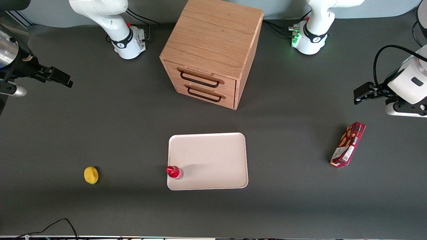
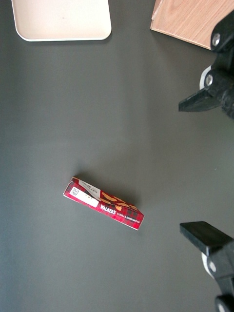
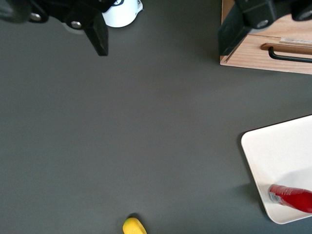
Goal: Place coke bottle on tray
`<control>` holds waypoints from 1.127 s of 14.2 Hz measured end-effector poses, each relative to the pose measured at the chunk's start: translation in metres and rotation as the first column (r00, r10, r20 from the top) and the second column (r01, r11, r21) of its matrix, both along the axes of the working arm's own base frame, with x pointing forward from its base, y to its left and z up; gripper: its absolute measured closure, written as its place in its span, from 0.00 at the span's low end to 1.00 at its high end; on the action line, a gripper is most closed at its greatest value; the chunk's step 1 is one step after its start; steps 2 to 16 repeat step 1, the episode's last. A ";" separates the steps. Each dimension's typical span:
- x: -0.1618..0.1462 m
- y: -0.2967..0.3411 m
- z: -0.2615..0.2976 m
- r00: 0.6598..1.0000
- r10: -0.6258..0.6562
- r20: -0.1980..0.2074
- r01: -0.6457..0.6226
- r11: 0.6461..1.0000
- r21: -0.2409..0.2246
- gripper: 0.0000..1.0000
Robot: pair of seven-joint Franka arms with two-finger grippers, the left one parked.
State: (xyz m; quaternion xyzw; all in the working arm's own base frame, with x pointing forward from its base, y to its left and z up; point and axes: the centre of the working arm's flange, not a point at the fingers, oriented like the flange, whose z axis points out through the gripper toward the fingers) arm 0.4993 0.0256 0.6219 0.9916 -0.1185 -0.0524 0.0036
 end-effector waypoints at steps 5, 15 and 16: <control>-0.003 0.001 0.003 1.000 0.001 0.006 -0.001 1.000 0.003 0.00; -0.003 0.001 0.003 1.000 0.001 0.006 -0.001 1.000 0.003 0.00; -0.003 0.001 0.003 1.000 0.001 0.006 -0.001 1.000 0.003 0.00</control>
